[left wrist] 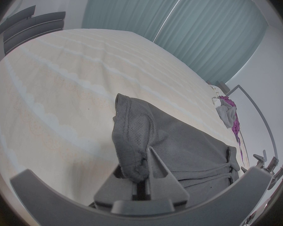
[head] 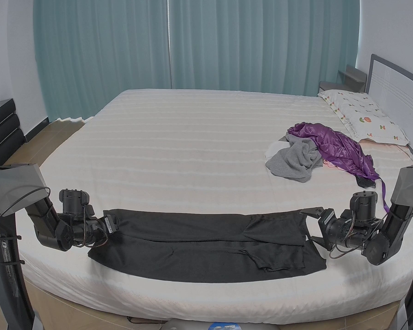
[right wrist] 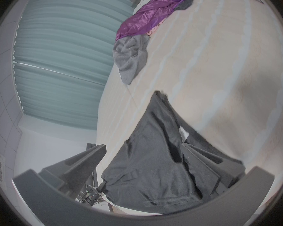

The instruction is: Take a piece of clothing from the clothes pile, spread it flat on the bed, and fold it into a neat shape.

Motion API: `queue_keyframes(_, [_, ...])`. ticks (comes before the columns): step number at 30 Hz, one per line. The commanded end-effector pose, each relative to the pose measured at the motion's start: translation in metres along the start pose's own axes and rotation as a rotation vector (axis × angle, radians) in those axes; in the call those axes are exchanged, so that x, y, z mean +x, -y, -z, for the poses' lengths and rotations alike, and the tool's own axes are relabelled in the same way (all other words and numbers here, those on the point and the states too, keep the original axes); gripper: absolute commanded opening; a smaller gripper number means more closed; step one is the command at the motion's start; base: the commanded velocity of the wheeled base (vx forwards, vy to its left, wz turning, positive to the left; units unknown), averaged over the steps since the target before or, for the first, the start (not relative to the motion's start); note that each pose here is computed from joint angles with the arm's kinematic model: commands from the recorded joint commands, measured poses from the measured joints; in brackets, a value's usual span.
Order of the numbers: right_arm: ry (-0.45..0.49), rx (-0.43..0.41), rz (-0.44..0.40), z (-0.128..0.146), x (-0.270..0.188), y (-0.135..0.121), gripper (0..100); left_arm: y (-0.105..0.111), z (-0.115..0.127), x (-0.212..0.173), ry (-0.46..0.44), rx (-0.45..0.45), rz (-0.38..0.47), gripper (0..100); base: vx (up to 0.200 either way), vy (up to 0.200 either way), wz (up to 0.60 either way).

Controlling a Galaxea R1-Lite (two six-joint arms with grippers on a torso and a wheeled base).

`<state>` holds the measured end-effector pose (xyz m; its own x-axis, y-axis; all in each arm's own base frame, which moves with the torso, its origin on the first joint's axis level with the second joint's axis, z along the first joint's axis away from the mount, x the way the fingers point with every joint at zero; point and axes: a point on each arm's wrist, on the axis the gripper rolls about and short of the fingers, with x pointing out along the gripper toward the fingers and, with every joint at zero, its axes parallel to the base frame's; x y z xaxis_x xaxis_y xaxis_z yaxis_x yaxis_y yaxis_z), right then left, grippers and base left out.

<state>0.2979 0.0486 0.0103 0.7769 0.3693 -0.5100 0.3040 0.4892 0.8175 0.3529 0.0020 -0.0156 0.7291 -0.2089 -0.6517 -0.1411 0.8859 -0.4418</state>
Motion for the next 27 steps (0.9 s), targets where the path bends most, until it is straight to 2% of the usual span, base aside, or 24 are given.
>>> queue_keyframes(1, [0.035,0.011,-0.017,-0.009,-0.004,0.0,100,0.002,-0.003,0.0,0.014,-0.005,0.007,0,0.0,0.0,0.0])
queue_keyframes(3, [0.046,0.012,-0.026,-0.012,-0.006,-0.001,100,0.002,-0.004,0.0,0.015,-0.007,0.009,0,0.0,0.0,0.0])
queue_keyframes(9, [0.08,0.03,-0.022,-0.024,-0.006,0.004,100,0.002,-0.004,0.001,0.02,-0.008,0.013,0,-0.2,0.0,0.0])
queue_keyframes(14, [0.07,0.04,-0.002,-0.024,0.001,0.012,100,0.004,-0.009,0.0,0.055,-0.044,0.029,0,0.0,0.0,0.0])
queue_keyframes(27, [0.063,0.044,0.006,-0.023,0.005,0.015,100,0.005,-0.013,0.005,0.089,-0.037,0.044,0,0.0,0.0,0.0])
